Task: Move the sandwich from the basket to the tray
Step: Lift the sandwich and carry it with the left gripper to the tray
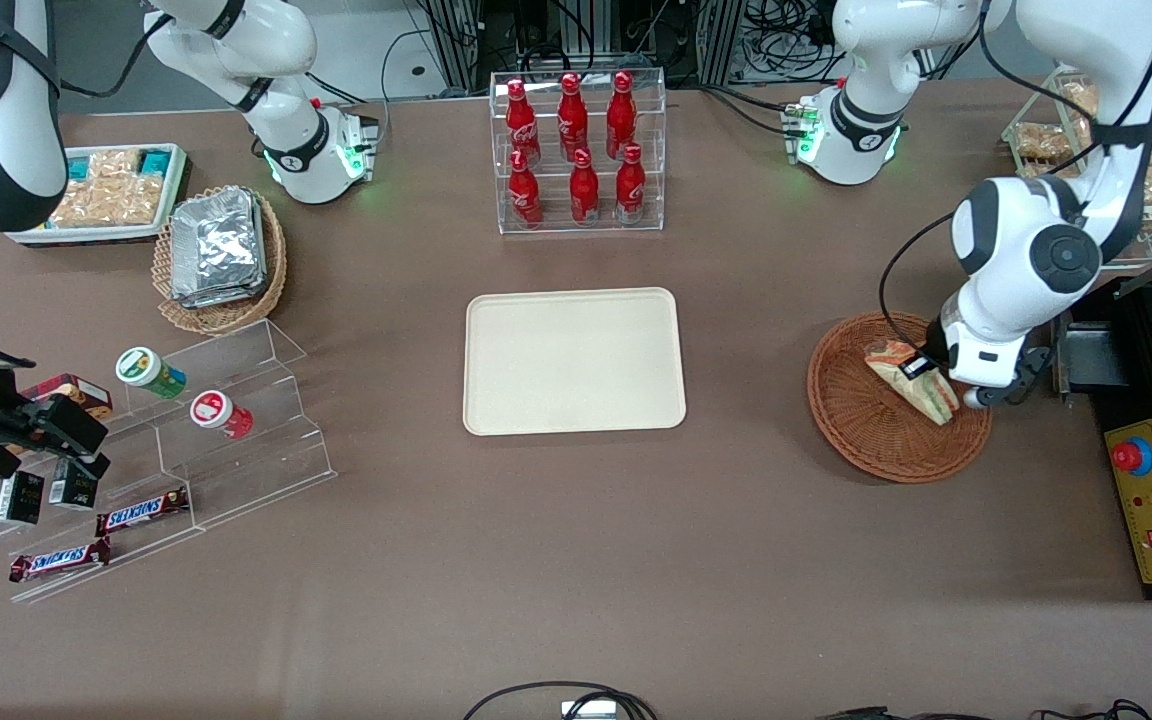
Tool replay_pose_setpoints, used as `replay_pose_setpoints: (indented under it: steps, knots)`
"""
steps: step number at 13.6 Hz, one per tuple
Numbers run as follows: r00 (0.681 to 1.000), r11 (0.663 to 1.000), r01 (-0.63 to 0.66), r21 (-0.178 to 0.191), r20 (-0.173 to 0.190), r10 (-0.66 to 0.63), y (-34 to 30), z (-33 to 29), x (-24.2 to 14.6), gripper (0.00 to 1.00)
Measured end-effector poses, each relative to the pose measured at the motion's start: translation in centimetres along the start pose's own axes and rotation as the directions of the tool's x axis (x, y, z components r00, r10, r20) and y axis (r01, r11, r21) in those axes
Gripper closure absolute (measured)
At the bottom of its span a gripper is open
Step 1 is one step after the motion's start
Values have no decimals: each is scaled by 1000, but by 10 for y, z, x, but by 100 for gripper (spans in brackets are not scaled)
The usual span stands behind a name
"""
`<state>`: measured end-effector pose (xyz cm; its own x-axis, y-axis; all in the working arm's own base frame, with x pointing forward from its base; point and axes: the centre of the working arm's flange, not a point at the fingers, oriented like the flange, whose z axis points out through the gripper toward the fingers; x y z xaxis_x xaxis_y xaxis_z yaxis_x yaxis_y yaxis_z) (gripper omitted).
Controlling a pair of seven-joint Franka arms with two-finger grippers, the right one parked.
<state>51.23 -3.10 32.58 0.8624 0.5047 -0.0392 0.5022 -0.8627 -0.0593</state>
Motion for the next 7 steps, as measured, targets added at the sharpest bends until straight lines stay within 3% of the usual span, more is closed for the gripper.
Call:
replay_pose_setpoints:
  steps: [3,7]
  knots:
    - [996,996,-92,9,-9,92,50,-51,-20,84]
    - [979,979,-202,3,-23,202,110,-69,-65,84]
